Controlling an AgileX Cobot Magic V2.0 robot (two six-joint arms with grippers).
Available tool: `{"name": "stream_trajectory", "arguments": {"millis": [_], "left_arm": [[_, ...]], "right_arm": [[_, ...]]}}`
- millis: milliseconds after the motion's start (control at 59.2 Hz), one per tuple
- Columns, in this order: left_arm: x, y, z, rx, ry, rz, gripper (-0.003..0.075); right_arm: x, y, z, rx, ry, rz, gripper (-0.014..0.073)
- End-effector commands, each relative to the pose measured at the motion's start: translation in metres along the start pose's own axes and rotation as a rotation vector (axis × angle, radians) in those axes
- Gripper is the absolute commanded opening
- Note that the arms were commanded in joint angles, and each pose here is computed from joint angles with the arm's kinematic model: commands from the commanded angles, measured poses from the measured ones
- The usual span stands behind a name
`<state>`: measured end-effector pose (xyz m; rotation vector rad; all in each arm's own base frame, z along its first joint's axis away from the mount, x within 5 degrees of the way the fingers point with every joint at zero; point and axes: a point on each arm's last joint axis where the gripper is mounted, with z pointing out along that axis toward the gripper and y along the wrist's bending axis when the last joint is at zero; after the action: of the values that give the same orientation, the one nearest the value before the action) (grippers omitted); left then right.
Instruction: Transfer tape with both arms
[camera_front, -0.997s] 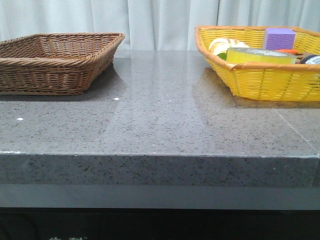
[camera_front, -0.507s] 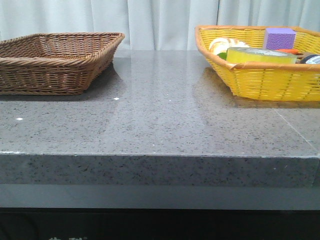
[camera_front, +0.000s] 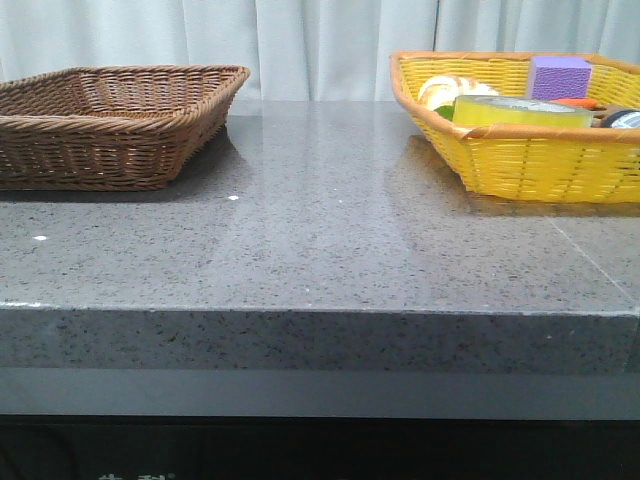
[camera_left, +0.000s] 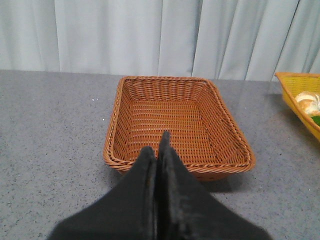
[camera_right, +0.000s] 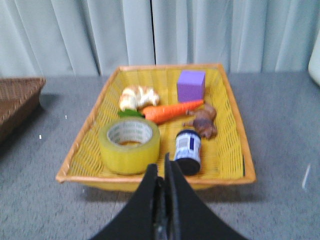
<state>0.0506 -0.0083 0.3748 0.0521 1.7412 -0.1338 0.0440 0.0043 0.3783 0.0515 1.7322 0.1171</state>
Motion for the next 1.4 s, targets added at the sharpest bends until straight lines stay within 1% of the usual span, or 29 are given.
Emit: {"name": "stream_trajectory", "arguments": {"millis": [0,321,507,557,591,625,760,777,794,828,861,912,1132,1284,1385], "left_arm": [[-0.019,0.0,0.009,0.0,-0.03,-0.014,-0.002],[-0.013,0.001,0.036,-0.006,0.074,-0.02,-0.002],[-0.01,0.003,0.045,-0.013,0.108,-0.014,-0.0018],[-0.01,0.003,0.046,-0.017,0.112,-0.006,0.0006],[-0.01,0.003,0.046,-0.022,0.112,0.002,0.0046],[-0.01,0.004,0.046,-0.023,0.112,0.005,0.0102],[-0.01,0.004,0.046,-0.027,0.112,0.01,0.0429],[-0.01,0.004,0.046,-0.027,0.112,0.01,0.0456],[-0.01,0.004,0.046,-0.027,0.112,0.01,0.049],[-0.01,0.004,0.046,-0.027,0.112,0.01,0.0533],[-0.009,0.004,0.046,-0.027,0.114,0.01,0.0556],[-0.009,0.004,0.046,-0.027,0.114,0.01,0.0557],[-0.013,0.003,0.045,-0.018,0.109,-0.003,0.0546],[-0.025,0.0,0.046,0.006,0.177,0.005,0.0546],[-0.033,-0.006,0.046,0.055,0.231,0.037,0.0546]], "right_arm": [[-0.021,0.001,0.009,0.013,-0.003,-0.02,-0.0069],[-0.015,-0.002,0.055,0.022,0.15,-0.005,-0.0069],[-0.013,-0.003,0.067,0.028,0.193,-0.007,-0.0064],[-0.012,-0.003,0.07,0.029,0.199,-0.022,-0.004],[-0.012,-0.003,0.071,0.029,0.203,-0.031,-0.0003],[-0.012,-0.003,0.071,0.029,0.205,-0.037,0.005],[-0.012,-0.003,0.072,0.028,0.208,-0.051,0.0374],[-0.012,-0.003,0.072,0.028,0.208,-0.051,0.0417],[-0.012,-0.003,0.072,0.028,0.208,-0.051,0.0442],[-0.012,-0.003,0.072,0.028,0.208,-0.051,0.0496],[-0.012,-0.003,0.072,0.028,0.208,-0.051,0.0531],[-0.012,-0.003,0.072,0.028,0.21,-0.051,0.0551],[-0.019,-0.002,0.071,0.018,0.212,-0.04,0.0549],[-0.031,0.0,0.076,0.016,0.276,-0.039,0.0549],[-0.038,0.001,0.083,0.012,0.323,-0.033,0.0549]]}}
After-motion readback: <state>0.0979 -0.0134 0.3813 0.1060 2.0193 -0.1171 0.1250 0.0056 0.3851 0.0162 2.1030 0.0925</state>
